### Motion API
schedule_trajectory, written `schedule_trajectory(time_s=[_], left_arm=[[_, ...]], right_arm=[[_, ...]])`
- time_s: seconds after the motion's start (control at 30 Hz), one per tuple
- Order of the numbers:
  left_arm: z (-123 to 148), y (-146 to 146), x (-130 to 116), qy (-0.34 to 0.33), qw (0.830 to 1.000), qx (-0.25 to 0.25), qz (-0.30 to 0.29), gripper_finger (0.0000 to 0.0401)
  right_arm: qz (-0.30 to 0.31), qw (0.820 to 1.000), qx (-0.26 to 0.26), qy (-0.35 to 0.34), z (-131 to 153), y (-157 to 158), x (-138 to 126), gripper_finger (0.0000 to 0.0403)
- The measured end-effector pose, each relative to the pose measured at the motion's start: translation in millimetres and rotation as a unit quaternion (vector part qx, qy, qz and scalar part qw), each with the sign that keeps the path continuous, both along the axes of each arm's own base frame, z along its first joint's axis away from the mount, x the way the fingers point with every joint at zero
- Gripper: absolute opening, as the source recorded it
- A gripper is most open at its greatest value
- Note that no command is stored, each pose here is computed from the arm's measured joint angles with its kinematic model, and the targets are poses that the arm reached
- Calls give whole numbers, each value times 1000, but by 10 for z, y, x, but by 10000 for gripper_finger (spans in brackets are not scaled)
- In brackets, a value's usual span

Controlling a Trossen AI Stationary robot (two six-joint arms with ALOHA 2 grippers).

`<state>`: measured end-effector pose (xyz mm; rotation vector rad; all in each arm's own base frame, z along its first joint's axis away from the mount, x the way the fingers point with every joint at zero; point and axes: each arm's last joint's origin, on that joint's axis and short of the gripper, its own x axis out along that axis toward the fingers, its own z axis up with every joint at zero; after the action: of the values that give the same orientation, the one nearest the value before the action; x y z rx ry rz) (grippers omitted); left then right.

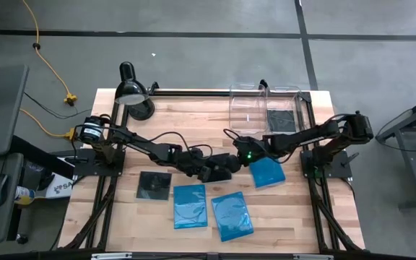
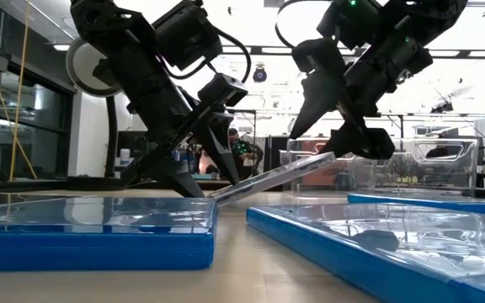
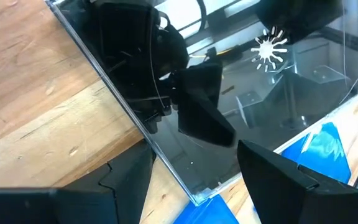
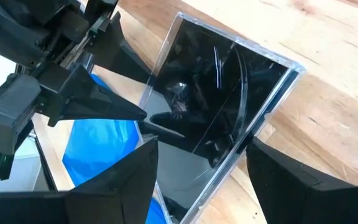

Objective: Pick & place jewel cases by type
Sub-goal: Put the right black CD case into the right transparent bin

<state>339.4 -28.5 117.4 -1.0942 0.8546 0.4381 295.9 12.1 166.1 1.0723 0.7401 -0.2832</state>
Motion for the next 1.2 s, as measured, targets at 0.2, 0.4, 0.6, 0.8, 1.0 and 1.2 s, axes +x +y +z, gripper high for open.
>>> schedule_trajectory(time_s=[0.2, 0.4, 0.6, 0.8, 1.0, 1.2], left_arm=[[4, -16, 3, -3, 1000, 4, 0, 236], [7, -18, 7, -5, 1000, 5, -7, 236], [16, -25, 21, -14, 1000, 3, -11, 236], [33, -31, 53, -33, 999, 1, -11, 236], [42, -33, 64, -40, 999, 3, -12, 236], [67, -39, 98, -64, 998, 8, -19, 236]], right_arm=[[-2, 1000, 0, -5, 5, 0, 5, 224], [-6, 1000, -2, -27, 50, -6, 27, 224], [-7, 998, -6, -69, 215, -7, 18, 224], [-13, 997, -11, -69, 223, -8, 13, 224], [-19, 996, -16, -83, 242, -6, 31, 224], [-17, 992, -10, -125, 311, -1, 75, 224]])
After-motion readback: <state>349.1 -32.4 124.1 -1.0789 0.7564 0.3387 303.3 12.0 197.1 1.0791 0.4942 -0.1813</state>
